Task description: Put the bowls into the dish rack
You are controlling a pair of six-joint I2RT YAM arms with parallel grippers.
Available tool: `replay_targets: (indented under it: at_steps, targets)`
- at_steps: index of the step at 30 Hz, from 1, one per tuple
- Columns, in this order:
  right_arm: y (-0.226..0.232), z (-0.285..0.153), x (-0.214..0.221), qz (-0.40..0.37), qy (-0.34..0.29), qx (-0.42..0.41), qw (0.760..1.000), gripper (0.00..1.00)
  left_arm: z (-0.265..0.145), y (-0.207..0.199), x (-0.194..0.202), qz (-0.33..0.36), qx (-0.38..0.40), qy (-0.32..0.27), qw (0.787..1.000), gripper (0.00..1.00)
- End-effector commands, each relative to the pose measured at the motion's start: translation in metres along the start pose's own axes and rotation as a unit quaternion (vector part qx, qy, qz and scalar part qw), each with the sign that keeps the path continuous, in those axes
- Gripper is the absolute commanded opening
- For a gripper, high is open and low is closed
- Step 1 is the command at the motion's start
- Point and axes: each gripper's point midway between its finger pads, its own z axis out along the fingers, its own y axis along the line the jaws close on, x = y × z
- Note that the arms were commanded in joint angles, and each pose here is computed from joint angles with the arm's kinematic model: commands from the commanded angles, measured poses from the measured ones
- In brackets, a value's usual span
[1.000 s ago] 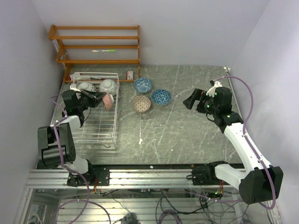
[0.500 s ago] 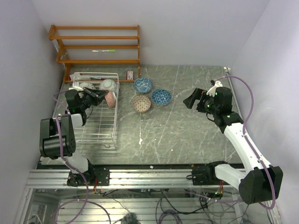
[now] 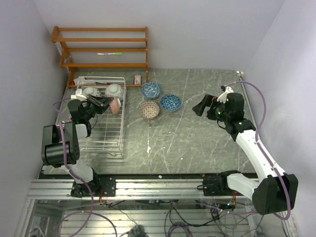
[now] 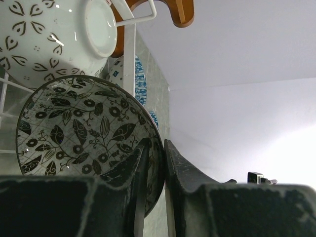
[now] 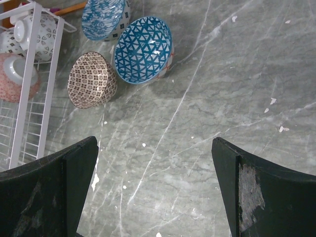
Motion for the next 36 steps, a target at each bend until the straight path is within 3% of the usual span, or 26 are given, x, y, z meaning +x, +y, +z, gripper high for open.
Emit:
replay_targets:
  at_steps: [1, 4, 7, 12, 24, 36]
  targets:
    - [-0.001, 0.002, -0.003, 0.0, -0.007, -0.004, 1.0, 1.0, -0.025, 0.105, 0.035, -0.075, -0.163, 0.02, 0.984, 0.28]
    - [-0.001, 0.003, -0.002, 0.0, -0.005, -0.004, 1.0, 1.0, -0.03, 0.109, 0.037, -0.078, -0.168, 0.014, 0.983, 0.27]
    - [-0.001, 0.003, -0.001, 0.002, -0.004, -0.005, 1.0, 1.0, -0.036, 0.116, 0.037, -0.078, -0.18, 0.009, 0.98, 0.16]
    - [-0.001, 0.003, -0.001, 0.001, -0.004, -0.007, 1.0, 1.0, -0.046, 0.125, 0.035, -0.075, -0.202, 0.0, 0.977, 0.15]
    - [-0.001, 0.004, 0.002, 0.003, -0.002, -0.008, 1.0, 1.0, -0.059, 0.15, 0.035, -0.085, -0.241, -0.011, 0.967, 0.25]
    - [0.001, 0.004, 0.003, 0.006, -0.002, -0.015, 1.0, 1.0, -0.073, 0.14, 0.02, -0.048, -0.288, -0.018, 0.956, 0.27]
